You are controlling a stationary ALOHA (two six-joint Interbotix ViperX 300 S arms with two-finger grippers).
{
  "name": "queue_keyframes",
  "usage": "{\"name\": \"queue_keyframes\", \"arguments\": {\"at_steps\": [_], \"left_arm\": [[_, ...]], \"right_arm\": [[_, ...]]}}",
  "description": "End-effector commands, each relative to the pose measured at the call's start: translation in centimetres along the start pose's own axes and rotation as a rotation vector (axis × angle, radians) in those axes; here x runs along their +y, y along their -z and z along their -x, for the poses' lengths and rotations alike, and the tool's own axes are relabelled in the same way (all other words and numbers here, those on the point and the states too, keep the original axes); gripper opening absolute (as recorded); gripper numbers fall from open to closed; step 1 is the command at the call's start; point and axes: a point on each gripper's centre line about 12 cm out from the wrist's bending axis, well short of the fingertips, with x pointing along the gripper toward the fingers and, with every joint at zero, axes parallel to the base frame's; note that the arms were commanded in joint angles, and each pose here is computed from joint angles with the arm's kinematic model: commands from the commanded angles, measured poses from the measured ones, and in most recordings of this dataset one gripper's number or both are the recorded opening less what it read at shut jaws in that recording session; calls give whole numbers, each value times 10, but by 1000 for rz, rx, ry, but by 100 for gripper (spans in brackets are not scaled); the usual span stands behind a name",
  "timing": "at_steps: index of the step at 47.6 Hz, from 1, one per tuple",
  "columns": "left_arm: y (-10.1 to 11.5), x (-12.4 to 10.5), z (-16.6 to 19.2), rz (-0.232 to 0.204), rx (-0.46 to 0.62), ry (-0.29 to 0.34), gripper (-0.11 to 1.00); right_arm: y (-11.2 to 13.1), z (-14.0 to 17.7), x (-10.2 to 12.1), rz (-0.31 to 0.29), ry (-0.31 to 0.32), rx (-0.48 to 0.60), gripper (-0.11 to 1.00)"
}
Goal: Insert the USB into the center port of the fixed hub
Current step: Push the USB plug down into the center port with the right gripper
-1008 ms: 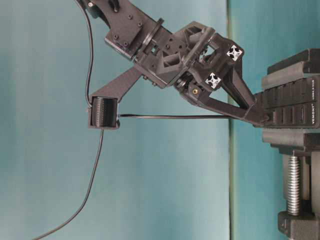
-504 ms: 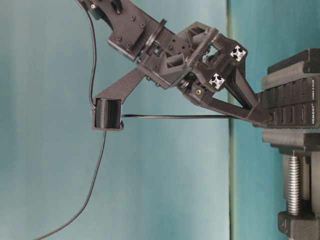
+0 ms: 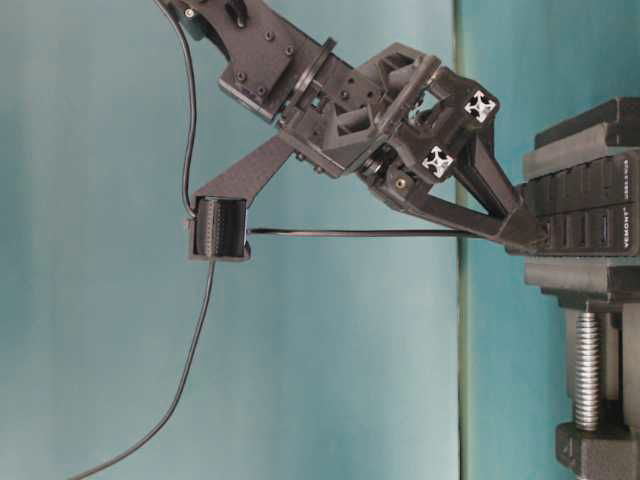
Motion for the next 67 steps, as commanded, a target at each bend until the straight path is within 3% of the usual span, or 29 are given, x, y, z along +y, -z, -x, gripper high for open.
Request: {"name": "queue_keyframes", "arguments": {"at_steps": [1,39,47,57,67], "left_arm": [[-6,0,0,0,-20,0,0],[-7,0,0,0,-22,0,0],[-6,0,0,0,-20,0,0],[-6,0,0,0,-22,0,0],[-6,0,0,2,-22,0,0]], "right_arm": [[8,-3,5,-3,-8,34,11],[2,1,4,-9,-7,8,15],[1,2,4,-9,-7,6,31],[0,1,4,-11,-7,4,71],[-3,4,4,-11,-7,-8,72]]}}
